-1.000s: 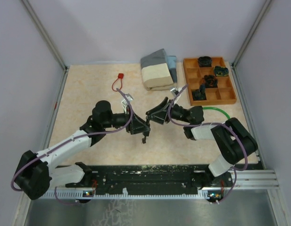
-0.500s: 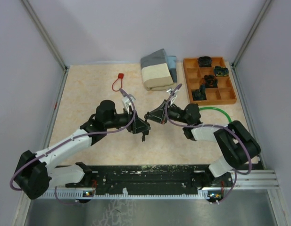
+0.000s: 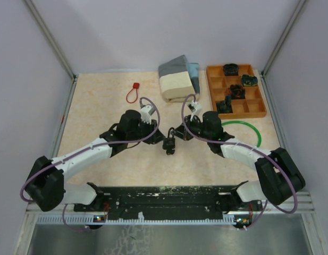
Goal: Unlock with the key
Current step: Unlock the lock, then place the lock at the center of the board.
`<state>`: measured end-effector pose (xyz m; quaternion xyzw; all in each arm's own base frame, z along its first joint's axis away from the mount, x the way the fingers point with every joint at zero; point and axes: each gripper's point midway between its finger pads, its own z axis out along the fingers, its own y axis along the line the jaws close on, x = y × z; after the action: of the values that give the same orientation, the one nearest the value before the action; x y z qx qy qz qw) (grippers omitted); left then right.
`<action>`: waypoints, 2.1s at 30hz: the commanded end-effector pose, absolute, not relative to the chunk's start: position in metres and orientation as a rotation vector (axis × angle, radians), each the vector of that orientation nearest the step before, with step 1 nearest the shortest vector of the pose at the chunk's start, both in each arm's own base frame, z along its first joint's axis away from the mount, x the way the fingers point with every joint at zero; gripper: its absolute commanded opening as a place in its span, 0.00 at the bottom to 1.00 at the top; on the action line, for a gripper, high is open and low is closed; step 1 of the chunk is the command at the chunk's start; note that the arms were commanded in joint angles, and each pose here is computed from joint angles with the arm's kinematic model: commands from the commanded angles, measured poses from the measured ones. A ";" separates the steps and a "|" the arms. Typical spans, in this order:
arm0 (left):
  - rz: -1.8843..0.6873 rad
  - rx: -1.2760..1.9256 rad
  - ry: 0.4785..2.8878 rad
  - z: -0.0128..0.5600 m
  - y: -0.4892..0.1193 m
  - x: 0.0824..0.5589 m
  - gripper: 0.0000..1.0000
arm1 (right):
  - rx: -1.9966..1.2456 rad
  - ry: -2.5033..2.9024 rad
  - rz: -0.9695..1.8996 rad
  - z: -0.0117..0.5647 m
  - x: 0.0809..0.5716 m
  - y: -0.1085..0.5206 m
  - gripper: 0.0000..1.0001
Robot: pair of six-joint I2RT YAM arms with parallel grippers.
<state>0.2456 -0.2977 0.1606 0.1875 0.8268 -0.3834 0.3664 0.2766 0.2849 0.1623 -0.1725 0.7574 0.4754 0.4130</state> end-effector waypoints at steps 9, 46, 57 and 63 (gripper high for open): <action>-0.661 0.374 2.163 0.142 -0.281 0.282 0.00 | -0.420 1.952 0.995 0.162 0.293 0.274 0.04; -0.587 -0.115 2.283 0.112 -0.186 0.293 0.54 | -0.337 2.195 0.749 0.050 0.415 0.245 0.00; -0.665 -0.066 2.251 0.122 -0.197 0.295 0.59 | -0.459 2.129 0.985 0.081 0.395 0.271 0.07; -0.721 -0.046 2.257 0.121 -0.205 0.292 0.59 | -0.577 2.040 1.193 0.101 0.373 0.292 0.02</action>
<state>0.2918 -0.1983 0.1195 -0.0261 0.8880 -0.2607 0.3778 0.3789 0.2619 0.0484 -0.1609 0.8541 0.3774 0.3196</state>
